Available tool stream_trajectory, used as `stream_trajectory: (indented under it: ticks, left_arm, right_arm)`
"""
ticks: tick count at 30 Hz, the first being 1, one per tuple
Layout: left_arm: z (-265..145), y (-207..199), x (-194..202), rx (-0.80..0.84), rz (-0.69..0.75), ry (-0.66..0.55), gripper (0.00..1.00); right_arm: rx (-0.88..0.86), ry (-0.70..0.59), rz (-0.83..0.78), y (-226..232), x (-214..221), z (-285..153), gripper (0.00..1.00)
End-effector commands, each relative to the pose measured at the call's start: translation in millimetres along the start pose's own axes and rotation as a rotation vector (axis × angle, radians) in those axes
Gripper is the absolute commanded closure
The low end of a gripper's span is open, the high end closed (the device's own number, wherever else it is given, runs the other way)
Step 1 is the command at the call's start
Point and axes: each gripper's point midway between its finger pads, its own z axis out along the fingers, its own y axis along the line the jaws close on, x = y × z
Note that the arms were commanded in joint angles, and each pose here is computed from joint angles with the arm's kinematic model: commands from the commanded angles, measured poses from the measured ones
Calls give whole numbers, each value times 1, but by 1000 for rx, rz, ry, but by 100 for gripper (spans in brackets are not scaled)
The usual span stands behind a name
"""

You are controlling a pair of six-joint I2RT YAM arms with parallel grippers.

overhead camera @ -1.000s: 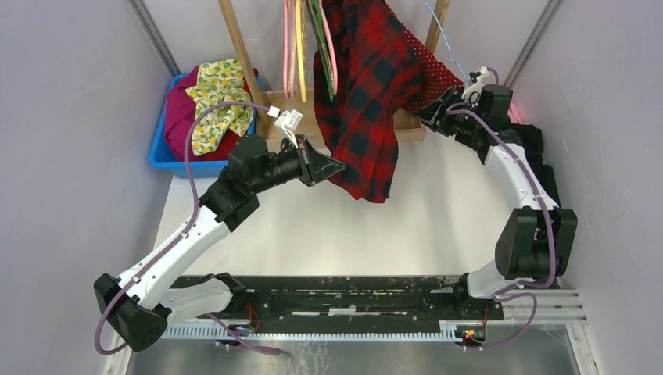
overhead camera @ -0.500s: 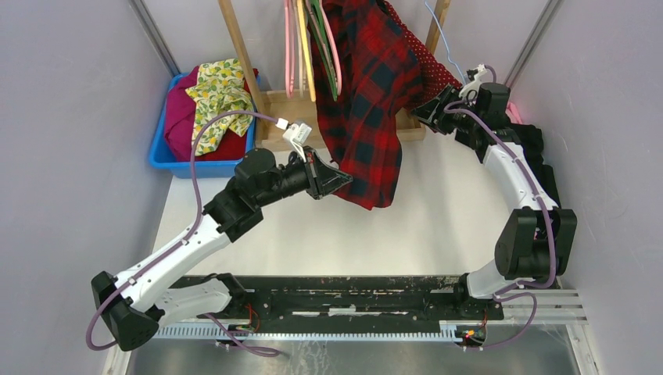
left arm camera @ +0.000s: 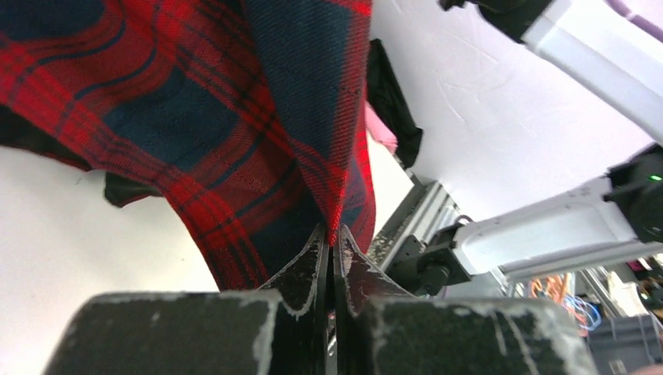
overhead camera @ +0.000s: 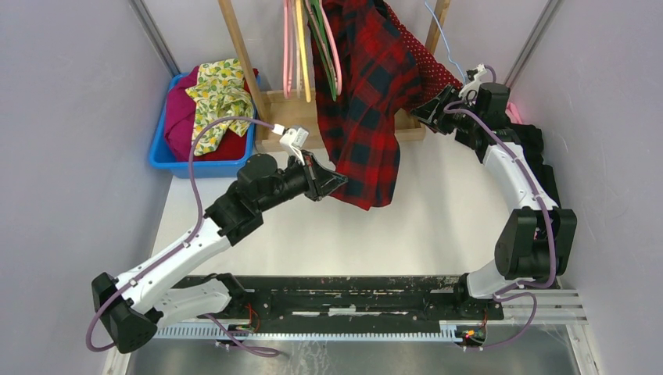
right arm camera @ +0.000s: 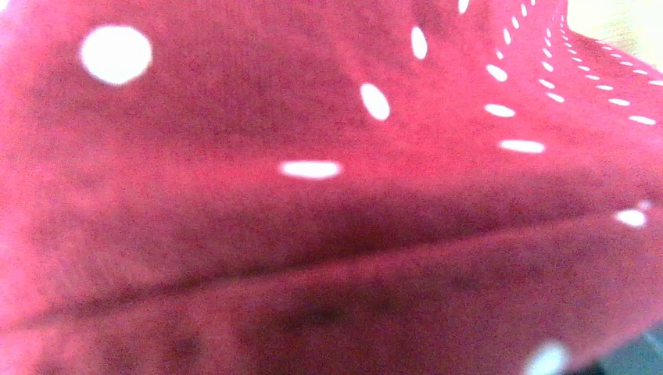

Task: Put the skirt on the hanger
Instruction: Adjust the skirt on the hanger.

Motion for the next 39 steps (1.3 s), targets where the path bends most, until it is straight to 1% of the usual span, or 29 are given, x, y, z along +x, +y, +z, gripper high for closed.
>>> stream_trajectory:
  ticks: [1,3,5,7,9,13,18,22,25,33,36,39]
  left_arm:
    - [-1,30,17,-124,5,6,90]
    - [3,49,15,-204,25,-16,80]
    - [10,66,15,-271,47,-18,65]
    - [15,78,12,-314,55,-23,56]
    - [19,86,7,-337,49,-30,51]
    - [17,89,-9,-363,63,-72,42]
    - [1,99,-36,-455,95,-132,38]
    - [-8,115,-43,-506,88,-153,36]
    - [-10,128,-39,-519,68,-146,36]
    - [-7,144,-24,-533,62,-109,37]
    - [-5,165,-26,-606,77,-129,37]
    - [4,208,-31,-703,54,-154,36]
  right_arm:
    - [-28,-50,-66,14,-17,1,46]
    - [-1,-43,-66,8,-14,-1,46]
    - [44,-39,-75,-1,-11,-3,46]
    - [107,-30,-104,-13,-7,-7,45]
    - [164,-25,-118,-25,-1,-13,45]
    - [226,-21,-121,-41,15,-23,43]
    - [285,-13,-87,-69,34,-22,42]
    - [320,-27,-43,-93,40,-12,42]
    - [349,-58,-43,-107,29,-2,42]
    - [415,-124,-96,-139,-3,34,42]
    - [424,-160,-114,-150,-13,45,42]
    - [444,-184,-117,-161,-21,57,42]
